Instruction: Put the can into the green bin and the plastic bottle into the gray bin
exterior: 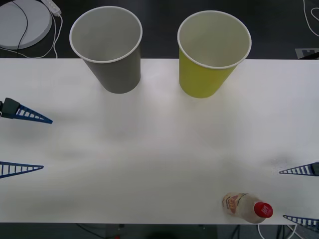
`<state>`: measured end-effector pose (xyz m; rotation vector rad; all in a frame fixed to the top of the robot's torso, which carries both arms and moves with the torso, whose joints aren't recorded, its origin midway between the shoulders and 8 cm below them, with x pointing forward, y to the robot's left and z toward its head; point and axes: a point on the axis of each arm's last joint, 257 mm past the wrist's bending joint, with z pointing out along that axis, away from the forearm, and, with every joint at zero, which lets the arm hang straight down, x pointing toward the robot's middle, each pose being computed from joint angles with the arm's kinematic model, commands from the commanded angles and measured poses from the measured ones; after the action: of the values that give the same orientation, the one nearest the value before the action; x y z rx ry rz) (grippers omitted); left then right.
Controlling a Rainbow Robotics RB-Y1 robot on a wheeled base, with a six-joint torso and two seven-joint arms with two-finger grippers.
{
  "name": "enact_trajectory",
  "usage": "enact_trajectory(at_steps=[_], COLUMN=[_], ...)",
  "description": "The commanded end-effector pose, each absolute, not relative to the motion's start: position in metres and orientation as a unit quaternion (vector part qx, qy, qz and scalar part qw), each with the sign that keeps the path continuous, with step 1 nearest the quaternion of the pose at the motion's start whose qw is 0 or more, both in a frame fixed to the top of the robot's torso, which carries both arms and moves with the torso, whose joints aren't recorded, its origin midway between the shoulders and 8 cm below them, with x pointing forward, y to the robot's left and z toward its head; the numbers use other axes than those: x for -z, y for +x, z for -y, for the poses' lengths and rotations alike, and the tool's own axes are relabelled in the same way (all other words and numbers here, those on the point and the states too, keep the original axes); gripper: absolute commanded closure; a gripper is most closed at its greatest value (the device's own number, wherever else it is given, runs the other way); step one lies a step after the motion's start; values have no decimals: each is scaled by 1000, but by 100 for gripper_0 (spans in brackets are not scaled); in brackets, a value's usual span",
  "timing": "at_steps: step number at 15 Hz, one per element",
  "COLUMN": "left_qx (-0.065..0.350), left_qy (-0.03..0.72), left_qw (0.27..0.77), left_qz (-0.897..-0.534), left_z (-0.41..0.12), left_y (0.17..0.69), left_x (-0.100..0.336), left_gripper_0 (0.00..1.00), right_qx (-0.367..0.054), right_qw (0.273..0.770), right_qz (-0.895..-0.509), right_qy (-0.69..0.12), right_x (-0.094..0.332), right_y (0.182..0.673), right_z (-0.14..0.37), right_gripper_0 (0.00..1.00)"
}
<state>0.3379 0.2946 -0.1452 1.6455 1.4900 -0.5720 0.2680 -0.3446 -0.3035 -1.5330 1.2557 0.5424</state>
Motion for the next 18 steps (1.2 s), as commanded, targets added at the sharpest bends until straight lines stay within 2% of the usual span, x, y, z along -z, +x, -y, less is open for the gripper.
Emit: enact_trajectory(at_steps=[1, 9, 18], left_qx=[227, 227, 227], left_qy=[654, 654, 654], left_qw=[412, 412, 412], left_qz=[-592, -592, -592], left_z=[-295, -295, -295], left_y=[338, 338, 338], left_x=[145, 145, 145], left_gripper_0=[0, 0, 0], right_qx=[-240, -263, -308], right_qw=[518, 527, 536], right_qz=[-523, -528, -497], right_qy=[-633, -612, -610], right_x=[310, 315, 306], right_y=[264, 262, 256], right_z=[333, 315, 273], right_gripper_0=[0, 0, 0])
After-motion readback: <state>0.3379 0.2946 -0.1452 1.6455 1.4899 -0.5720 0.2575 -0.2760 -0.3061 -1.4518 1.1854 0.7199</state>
